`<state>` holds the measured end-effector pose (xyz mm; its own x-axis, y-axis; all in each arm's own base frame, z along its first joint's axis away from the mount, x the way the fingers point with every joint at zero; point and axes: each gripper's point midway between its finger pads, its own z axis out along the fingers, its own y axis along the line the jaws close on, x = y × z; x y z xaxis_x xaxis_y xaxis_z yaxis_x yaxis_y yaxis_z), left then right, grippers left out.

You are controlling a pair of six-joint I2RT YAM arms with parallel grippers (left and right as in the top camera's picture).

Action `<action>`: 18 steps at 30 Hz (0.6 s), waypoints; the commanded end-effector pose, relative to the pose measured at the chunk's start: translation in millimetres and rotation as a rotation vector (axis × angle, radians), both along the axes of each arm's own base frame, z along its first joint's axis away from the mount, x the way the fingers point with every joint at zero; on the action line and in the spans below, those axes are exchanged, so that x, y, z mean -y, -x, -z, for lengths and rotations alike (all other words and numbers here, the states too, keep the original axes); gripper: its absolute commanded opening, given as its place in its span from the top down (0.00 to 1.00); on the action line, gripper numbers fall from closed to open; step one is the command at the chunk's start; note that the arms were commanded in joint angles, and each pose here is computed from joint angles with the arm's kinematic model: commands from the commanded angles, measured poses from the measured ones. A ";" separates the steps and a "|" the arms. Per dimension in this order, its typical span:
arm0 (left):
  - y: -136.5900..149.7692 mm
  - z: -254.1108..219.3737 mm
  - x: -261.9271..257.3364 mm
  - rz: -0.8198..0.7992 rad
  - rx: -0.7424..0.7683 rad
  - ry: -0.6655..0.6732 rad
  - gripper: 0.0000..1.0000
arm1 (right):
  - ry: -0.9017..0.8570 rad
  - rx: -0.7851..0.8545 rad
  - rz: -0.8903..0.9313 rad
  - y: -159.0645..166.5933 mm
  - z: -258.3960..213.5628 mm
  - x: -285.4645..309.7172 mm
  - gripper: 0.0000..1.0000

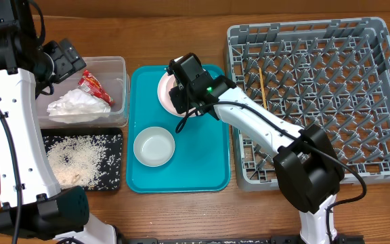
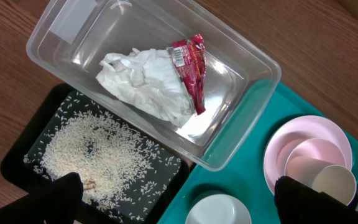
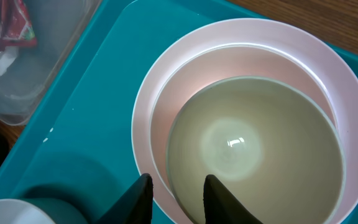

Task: Sort waste into correct bins and load items into the dishwasher
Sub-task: 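Lower the right gripper into the white cup and grasp its rim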

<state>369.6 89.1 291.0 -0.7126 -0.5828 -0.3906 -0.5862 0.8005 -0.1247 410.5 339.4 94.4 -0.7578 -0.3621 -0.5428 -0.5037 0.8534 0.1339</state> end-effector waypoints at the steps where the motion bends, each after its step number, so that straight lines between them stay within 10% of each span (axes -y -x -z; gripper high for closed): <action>1: 1.1 -5.6 1.0 0.009 0.016 -0.003 0.00 | 0.026 0.005 0.013 -2.5 6.1 5.1 0.71; 18: 1.1 -5.6 1.0 0.009 0.016 -0.003 0.00 | 0.044 -0.012 0.015 0.7 10.3 8.5 0.76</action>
<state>369.6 89.1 290.9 -0.7128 -0.5828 -0.3903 -0.5863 0.8005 -0.1246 409.5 334.6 91.9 -0.7636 -0.3677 -0.5308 -0.4952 0.8610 0.1161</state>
